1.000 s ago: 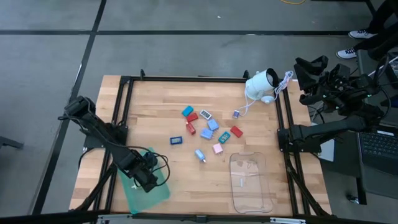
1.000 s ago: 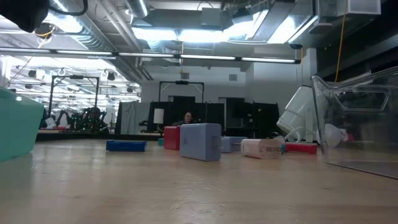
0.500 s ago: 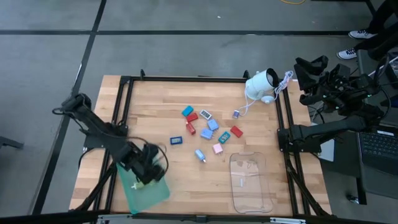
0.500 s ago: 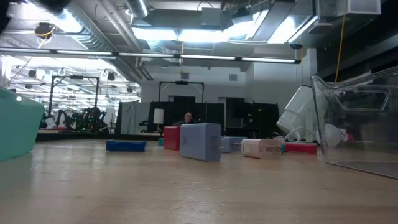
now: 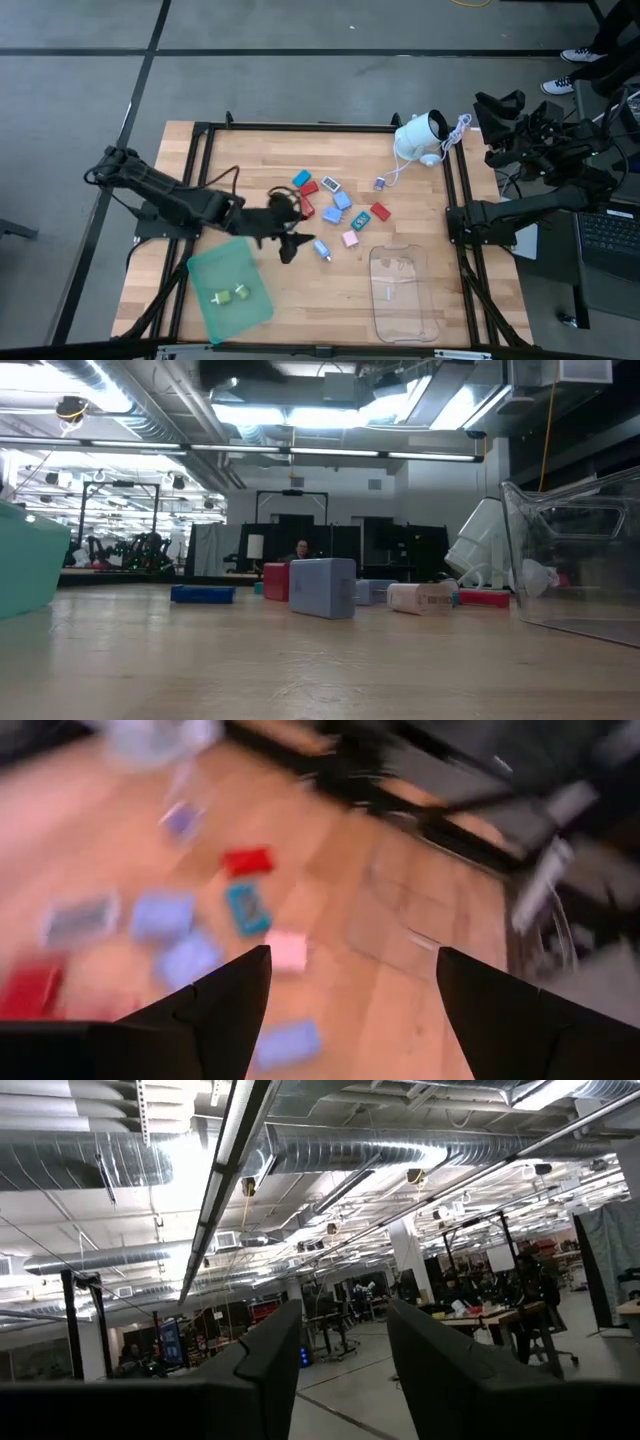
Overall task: Pick & Place Office items
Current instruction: Put the bottom blue charger adapter into the blue bin
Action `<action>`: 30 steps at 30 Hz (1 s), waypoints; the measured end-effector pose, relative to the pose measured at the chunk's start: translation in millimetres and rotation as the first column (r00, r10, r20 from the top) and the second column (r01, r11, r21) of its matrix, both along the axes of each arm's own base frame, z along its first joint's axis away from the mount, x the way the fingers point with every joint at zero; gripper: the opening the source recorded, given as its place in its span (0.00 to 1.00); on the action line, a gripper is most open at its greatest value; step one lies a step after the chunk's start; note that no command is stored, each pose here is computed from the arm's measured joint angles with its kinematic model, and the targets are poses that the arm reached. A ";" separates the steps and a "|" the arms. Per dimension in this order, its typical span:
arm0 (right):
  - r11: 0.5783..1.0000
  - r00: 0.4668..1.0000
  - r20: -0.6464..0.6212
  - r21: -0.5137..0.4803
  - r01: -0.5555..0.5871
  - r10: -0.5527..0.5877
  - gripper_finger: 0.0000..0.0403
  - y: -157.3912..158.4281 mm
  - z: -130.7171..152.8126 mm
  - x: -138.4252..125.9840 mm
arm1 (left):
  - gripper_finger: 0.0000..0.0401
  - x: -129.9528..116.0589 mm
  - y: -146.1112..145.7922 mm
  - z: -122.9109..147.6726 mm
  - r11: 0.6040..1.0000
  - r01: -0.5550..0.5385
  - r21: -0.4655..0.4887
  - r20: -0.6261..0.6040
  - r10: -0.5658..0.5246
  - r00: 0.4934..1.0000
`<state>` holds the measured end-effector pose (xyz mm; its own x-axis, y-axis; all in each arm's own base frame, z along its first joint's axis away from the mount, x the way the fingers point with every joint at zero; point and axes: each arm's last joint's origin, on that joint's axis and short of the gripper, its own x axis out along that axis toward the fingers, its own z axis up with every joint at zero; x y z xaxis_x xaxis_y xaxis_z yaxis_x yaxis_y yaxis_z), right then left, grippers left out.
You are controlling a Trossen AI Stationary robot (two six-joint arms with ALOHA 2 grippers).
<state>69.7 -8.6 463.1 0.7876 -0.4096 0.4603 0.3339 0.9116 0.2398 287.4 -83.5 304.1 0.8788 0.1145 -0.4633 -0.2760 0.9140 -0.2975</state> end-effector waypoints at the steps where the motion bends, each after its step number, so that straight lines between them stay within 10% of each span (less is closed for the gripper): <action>1: 1.000 1.000 0.003 0.006 -0.004 0.004 0.39 0.0 0.0 0.0 | 0.69 4.3 4.6 -2.0 0.997 0.065 0.050 -0.020 -0.064 0.998; 10: 0.999 0.999 0.008 0.006 -0.034 0.034 0.39 0.8 0.1 1.5 | 0.69 28.9 36.5 -25.0 0.800 0.534 0.274 -0.545 -0.328 0.772; 20: 1.000 0.999 -0.012 -0.002 -0.030 0.030 0.39 1.0 -0.9 5.1 | 0.69 84.7 34.3 -43.1 0.546 0.799 0.251 -0.631 -0.534 0.563; 30: 1.000 0.999 -0.017 -0.003 -0.030 0.030 0.39 1.1 -1.4 5.4 | 0.69 110.1 28.7 -105.2 0.441 0.890 0.114 -0.729 -0.571 0.376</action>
<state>75.1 -7.5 461.8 0.8074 -0.3844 0.4476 0.3106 0.9219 0.2316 397.5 -54.8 198.9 0.3141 -0.1310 -0.9403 0.6336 0.7665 0.1049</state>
